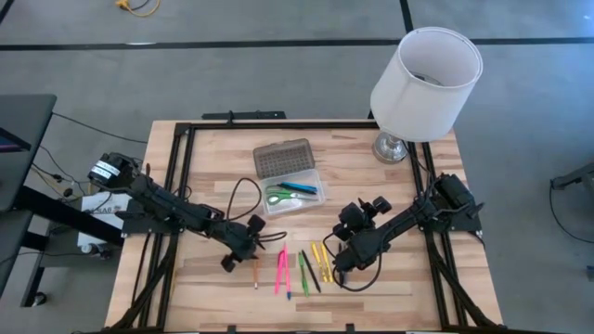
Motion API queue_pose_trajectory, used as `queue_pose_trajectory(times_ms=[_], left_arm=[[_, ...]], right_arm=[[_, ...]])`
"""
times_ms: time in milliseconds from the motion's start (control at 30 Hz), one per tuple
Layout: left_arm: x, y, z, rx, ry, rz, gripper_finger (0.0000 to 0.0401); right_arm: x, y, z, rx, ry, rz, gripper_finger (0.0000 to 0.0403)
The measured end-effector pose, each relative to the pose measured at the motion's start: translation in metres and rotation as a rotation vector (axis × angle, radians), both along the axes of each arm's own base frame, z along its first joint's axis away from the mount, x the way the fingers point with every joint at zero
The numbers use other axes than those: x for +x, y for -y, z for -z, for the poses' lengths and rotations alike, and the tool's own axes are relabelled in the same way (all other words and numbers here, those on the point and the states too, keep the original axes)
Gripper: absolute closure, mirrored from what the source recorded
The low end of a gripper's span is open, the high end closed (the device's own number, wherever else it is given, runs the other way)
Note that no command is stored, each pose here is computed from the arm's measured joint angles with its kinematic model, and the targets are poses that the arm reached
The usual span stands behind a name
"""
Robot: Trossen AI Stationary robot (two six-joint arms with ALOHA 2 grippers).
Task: Pick & place school supplies into a supply box
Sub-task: Put the orange pencil into the transparent supply box
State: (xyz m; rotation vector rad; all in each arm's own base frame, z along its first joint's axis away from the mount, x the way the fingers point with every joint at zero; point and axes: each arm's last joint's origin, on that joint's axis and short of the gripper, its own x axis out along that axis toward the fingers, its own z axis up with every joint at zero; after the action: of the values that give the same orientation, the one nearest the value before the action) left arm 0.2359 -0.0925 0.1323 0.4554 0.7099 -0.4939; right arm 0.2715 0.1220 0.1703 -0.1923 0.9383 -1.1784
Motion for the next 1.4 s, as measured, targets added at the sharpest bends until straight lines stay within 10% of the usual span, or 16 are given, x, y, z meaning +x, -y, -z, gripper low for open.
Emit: queue_pose_trajectory(times_ms=[633,1067,1400], left_arm=[[0.015,0.007,0.035,0.018,-0.138,0.041,0.0241],[-0.005,-0.006,0.005,0.059,-0.187,-0.108,0.0241],[-0.04,0.006,-0.04,-0.22,-0.253,-0.271,0.0241]], right_arm=[[0.0,0.0,0.0,0.003,-0.001,-0.003,0.0287],[0.001,0.0,0.0,0.003,-0.005,-0.007,0.0287],[0.001,0.0,0.001,0.003,-0.001,-0.009,0.0287]])
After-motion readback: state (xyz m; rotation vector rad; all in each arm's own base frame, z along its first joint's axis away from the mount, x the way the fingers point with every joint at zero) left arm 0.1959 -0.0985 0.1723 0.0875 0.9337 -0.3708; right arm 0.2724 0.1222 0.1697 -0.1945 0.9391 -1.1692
